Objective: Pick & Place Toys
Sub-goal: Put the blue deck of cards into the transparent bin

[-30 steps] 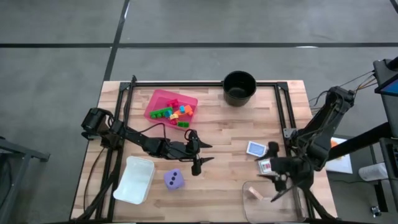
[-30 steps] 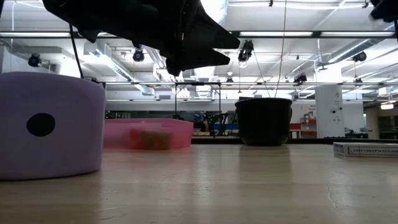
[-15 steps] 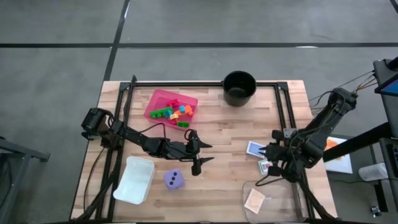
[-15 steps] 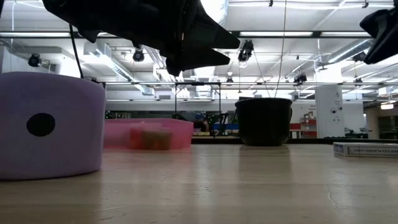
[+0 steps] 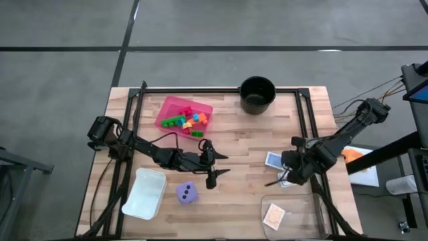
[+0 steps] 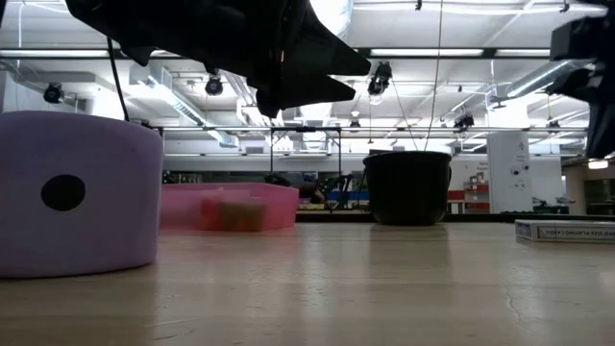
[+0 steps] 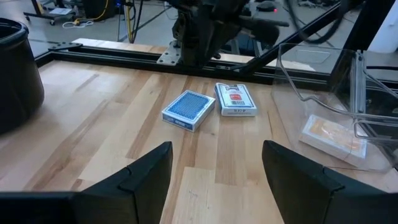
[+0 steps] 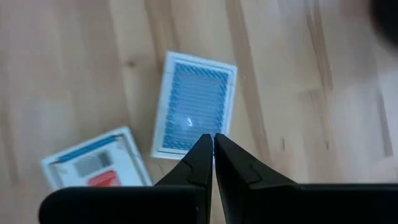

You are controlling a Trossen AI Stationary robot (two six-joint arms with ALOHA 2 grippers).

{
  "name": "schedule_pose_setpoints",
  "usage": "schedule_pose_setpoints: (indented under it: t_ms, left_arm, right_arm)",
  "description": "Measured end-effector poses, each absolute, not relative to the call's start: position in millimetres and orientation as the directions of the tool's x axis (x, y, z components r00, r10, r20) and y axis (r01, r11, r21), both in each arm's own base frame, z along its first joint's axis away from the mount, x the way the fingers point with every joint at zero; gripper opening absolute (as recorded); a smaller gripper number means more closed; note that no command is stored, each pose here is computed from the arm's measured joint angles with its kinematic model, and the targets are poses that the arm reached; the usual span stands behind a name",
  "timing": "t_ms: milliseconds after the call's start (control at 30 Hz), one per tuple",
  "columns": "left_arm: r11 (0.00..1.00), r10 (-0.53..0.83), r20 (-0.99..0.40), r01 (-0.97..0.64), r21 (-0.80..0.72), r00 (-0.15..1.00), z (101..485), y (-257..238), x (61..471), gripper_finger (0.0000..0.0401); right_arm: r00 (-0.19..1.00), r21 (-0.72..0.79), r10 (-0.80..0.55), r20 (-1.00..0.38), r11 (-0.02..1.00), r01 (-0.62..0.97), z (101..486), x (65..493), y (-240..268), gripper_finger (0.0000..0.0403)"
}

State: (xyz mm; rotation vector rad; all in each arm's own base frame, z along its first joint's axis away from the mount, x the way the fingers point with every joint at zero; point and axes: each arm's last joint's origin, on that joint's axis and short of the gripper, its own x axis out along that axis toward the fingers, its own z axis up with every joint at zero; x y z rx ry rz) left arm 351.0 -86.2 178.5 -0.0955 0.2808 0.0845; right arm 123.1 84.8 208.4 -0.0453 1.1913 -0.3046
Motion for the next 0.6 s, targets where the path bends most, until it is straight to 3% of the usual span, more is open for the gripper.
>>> schedule_pose_setpoints:
  t_ms: [233,600]
  left_arm:
    - [0.992,0.07,-0.28,-0.096,-0.082,0.957,179,-86,351,0.0253]
    - [0.992,0.07,-0.282,-0.097,-0.082,0.957,178,-86,351,0.0253]
  right_arm:
    - [0.237,-0.159,-0.211,-0.948,0.963,0.218,191,129,68,0.0018]
    - [0.224,-0.043,-0.105,-0.969,0.964,0.264,173,142,46,0.0018]
